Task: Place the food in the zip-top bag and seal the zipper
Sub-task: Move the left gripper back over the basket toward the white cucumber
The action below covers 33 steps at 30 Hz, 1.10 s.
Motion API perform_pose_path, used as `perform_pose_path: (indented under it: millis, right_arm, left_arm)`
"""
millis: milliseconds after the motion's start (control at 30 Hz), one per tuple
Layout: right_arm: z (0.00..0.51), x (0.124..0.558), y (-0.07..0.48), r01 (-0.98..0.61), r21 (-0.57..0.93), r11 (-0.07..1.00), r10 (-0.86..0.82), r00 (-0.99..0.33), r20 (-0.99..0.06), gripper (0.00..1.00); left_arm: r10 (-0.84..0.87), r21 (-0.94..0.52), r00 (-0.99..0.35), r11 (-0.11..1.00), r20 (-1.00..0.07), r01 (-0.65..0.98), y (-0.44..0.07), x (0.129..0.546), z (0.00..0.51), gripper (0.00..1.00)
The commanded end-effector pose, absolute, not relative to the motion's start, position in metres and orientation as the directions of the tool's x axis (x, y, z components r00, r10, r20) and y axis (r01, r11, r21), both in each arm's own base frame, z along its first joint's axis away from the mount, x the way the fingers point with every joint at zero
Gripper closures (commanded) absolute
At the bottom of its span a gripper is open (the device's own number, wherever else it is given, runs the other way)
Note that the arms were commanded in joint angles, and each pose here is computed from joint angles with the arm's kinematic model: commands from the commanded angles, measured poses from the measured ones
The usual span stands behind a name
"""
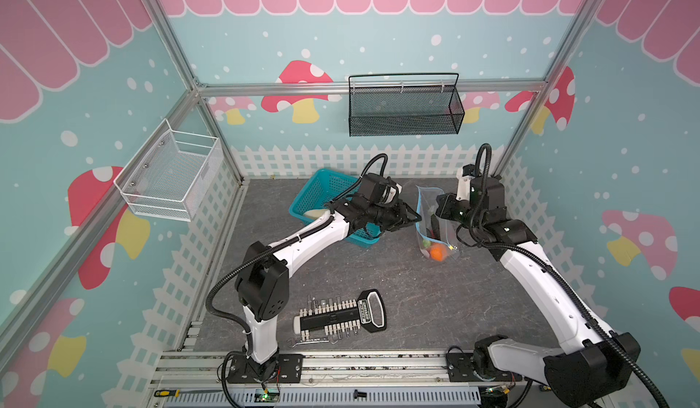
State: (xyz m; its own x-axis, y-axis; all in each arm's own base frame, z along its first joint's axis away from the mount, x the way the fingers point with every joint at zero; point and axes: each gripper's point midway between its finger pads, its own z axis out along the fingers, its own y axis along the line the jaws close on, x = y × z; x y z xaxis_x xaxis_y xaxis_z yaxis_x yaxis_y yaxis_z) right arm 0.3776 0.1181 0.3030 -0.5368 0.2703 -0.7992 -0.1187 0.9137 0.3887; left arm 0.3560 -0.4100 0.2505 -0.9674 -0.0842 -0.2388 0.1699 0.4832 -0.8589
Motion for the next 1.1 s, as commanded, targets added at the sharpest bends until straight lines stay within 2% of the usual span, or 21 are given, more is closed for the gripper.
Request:
perform_pose_path:
  millis: [0,167,367,633,1067]
  right_arm:
    - [0.302,0.384,0.125,-0.144,0.421,0.895,0.291,-0.528,-0.798,0.97]
    - [0.297,0.386,0.131,-0.164,0.453,0.877,0.310,-0.526,-0.792,0.98]
    - [0.284,0.388,0.134,-0.169,0.466,0.869,0.315,-0.538,-0.782,0.97]
    - [0.269,0.387,0.137,-0.180,0.463,0.868,0.297,-0.559,-0.774,0.98]
    - [0.252,0.395,0.149,-0.203,0.485,0.851,0.281,-0.603,-0.747,0.98]
  left_arm:
    - [-0.109,-0.807,-0.930,0.539,-0.351,0.241,-0.380,0.366,0.275,0.48]
    - [-0.136,-0.728,-0.910,0.651,-0.391,0.215,-0.341,0.392,0.257,0.29]
    - [-0.106,-0.575,-0.901,0.799,-0.421,0.175,-0.301,0.421,0.230,0.16]
    - [-0.124,-0.431,-0.906,0.900,-0.404,0.069,-0.251,0.454,0.191,0.14]
    - [-0.205,-0.317,-0.923,0.943,-0.325,-0.098,-0.195,0.488,0.130,0.13]
